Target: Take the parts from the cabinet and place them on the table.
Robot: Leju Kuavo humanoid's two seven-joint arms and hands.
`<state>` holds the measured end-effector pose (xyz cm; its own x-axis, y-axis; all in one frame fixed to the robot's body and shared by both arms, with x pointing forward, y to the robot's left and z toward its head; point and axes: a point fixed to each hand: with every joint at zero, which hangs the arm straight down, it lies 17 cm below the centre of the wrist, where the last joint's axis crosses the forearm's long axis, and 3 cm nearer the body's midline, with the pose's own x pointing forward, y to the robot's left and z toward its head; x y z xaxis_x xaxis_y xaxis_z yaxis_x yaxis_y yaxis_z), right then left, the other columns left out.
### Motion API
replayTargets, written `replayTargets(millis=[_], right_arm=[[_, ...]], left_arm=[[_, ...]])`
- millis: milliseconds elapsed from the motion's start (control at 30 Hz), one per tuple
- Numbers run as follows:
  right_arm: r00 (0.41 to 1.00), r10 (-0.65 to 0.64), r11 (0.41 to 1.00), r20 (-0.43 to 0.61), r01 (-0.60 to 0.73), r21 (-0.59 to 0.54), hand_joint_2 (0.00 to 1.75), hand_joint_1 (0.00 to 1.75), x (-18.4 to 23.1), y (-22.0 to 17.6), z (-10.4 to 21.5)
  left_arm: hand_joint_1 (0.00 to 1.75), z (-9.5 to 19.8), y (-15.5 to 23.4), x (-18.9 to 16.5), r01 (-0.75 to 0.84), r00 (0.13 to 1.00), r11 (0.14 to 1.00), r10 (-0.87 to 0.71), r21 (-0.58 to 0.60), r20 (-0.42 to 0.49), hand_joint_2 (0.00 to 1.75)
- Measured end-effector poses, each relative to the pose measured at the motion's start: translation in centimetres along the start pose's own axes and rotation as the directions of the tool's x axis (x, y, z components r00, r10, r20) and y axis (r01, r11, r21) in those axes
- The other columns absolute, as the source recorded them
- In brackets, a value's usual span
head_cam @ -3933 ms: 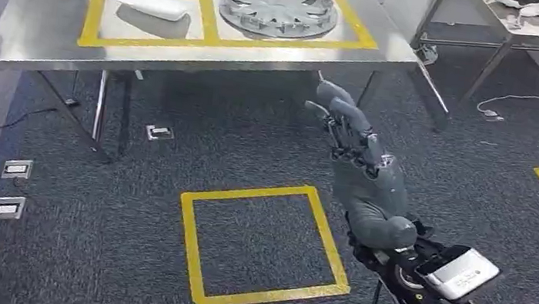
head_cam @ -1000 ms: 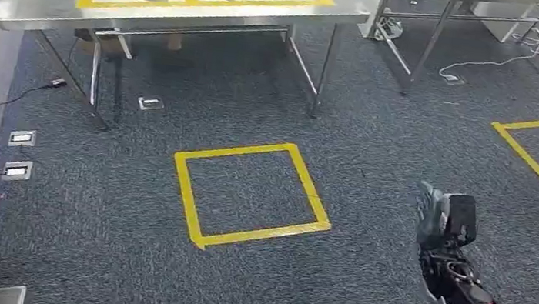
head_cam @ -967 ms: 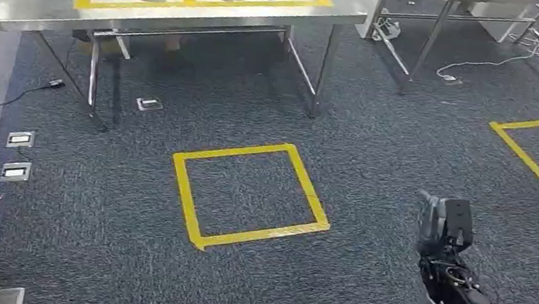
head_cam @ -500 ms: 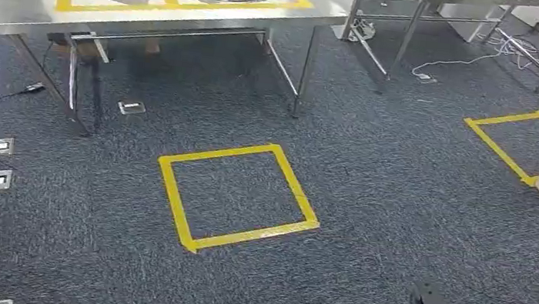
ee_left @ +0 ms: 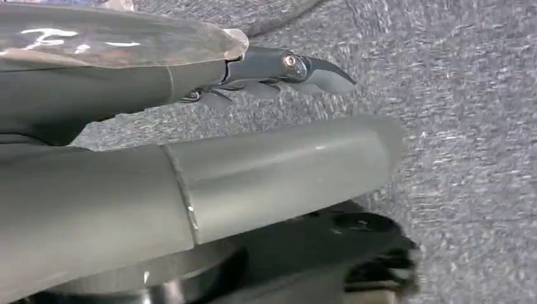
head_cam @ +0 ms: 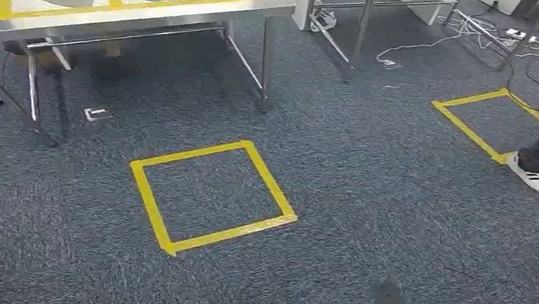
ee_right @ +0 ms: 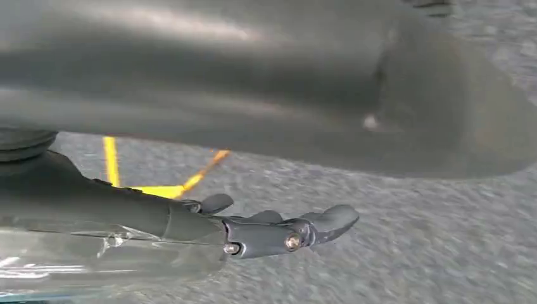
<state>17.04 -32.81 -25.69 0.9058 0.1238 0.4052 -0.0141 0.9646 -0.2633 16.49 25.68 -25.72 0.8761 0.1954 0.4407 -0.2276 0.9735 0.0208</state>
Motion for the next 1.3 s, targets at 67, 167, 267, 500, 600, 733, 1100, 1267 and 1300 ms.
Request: replayTargets(millis=[67, 167, 267, 500, 600, 733, 1100, 1267, 1300], right_arm=[[1.000, 0.008, 1.000, -0.011, -0.008, 0.010, 0.00, 0.00, -0.7, 0.6, 0.2], [1.000, 0.019, 1.000, -0.005, -0.019, 0.022, 0.00, 0.00, -0.7, 1.3, 0.4], [0.999, 0.034, 0.999, -0.010, -0.034, 0.025, 0.00, 0.00, -1.2, 1.4, 0.5], [0.998, 0.067, 0.997, -0.014, -0.067, 0.033, 0.00, 0.00, -1.2, 1.6, 0.5], [0.996, 0.081, 0.996, -0.031, -0.080, 0.034, 0.00, 0.00, -1.4, 1.6, 0.5], [0.994, 0.095, 0.995, -0.059, -0.093, 0.036, 0.00, 0.00, -1.7, 1.8, 0.5], [0.986, 0.136, 0.990, -0.096, -0.132, 0.038, 0.00, 0.00, -3.6, 1.9, 0.8], [0.986, 0.136, 0.990, -0.096, -0.133, 0.042, 0.00, 0.00, -3.7, 2.3, 1.0], [0.987, 0.127, 0.992, -0.100, -0.123, 0.041, 0.00, 0.00, -3.7, 2.3, 1.0]], left_arm=[[0.00, 0.0, 0.0, 0.0, 0.005, 1.000, 1.000, -0.005, 0.000, 0.001, 0.00], [0.00, -0.1, 0.2, 0.3, 0.016, 1.000, 1.000, -0.016, 0.000, 0.008, 0.00], [0.00, -0.1, 0.0, 0.6, 0.019, 1.000, 1.000, -0.019, -0.003, 0.013, 0.00], [0.00, 0.0, -0.3, 0.3, 0.016, 1.000, 1.000, -0.016, -0.013, 0.009, 0.00], [0.00, 0.0, -0.5, 0.3, 0.010, 1.000, 1.000, -0.010, -0.015, 0.011, 0.00], [0.00, 0.0, -0.3, 0.2, 0.007, 1.000, 1.000, -0.007, -0.011, 0.012, 0.00], [0.00, 0.2, -0.1, -1.0, 0.010, 1.000, 1.000, -0.010, -0.012, -0.018, 0.00], [0.00, 0.1, 0.0, -0.7, 0.021, 1.000, 1.000, -0.021, -0.016, -0.015, 0.00], [0.00, 0.1, -0.2, -0.7, 0.025, 1.000, 0.999, -0.025, -0.020, -0.017, 0.00]])
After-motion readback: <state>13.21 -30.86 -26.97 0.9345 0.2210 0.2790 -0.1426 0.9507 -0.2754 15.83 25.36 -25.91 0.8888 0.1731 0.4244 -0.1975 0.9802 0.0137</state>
